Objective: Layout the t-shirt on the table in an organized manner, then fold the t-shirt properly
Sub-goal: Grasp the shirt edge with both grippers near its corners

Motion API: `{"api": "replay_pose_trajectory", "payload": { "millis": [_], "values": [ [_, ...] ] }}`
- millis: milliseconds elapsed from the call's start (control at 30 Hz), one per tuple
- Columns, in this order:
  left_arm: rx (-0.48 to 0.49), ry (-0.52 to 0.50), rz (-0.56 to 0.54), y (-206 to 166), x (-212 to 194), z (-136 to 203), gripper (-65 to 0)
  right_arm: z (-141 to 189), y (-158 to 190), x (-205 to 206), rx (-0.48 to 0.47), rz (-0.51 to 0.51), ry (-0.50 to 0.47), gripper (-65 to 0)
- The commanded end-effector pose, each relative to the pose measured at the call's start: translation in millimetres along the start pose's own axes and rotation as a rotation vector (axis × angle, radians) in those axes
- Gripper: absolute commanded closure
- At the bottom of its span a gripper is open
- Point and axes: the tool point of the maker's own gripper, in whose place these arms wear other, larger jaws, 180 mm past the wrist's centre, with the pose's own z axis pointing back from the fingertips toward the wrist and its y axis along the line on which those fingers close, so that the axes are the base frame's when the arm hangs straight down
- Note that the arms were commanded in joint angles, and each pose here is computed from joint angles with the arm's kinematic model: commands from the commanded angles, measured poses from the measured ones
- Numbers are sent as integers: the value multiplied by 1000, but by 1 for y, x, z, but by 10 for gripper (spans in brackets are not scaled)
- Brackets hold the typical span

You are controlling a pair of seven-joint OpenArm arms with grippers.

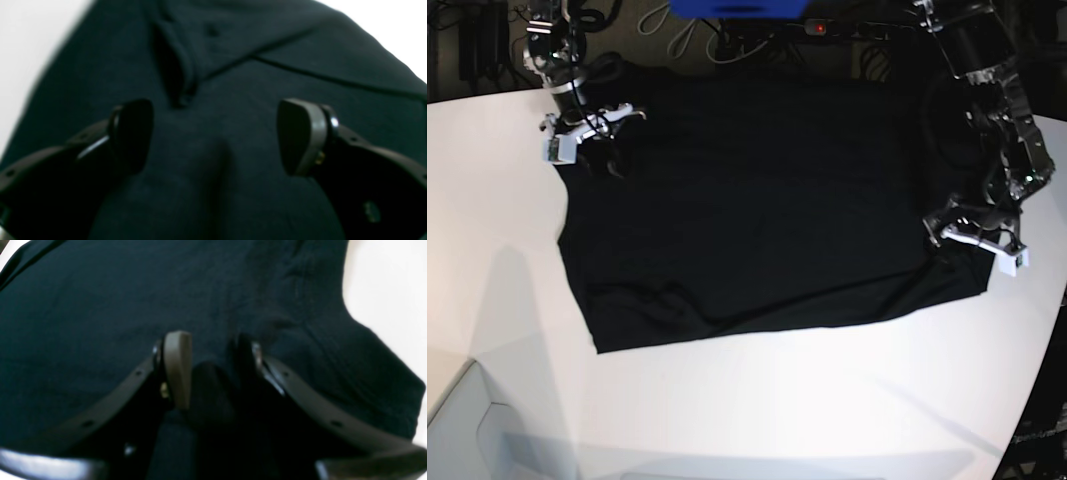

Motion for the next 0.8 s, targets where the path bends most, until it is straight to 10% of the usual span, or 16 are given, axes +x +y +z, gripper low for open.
{"api": "replay_pose_trajectory", "payload": {
  "millis": [0,367,767],
  "values": [
    [12,-72,-24,3,22,5,-561,1,0,-1,5,11,14,-214],
    [5,-49,-9,1,2,-27,-546,-4,-1,7,4,15,-5,-214],
    [6,-110,7,1,11,-32,-265,-7,-3,10,3,16,-10,-214]
  ]
}}
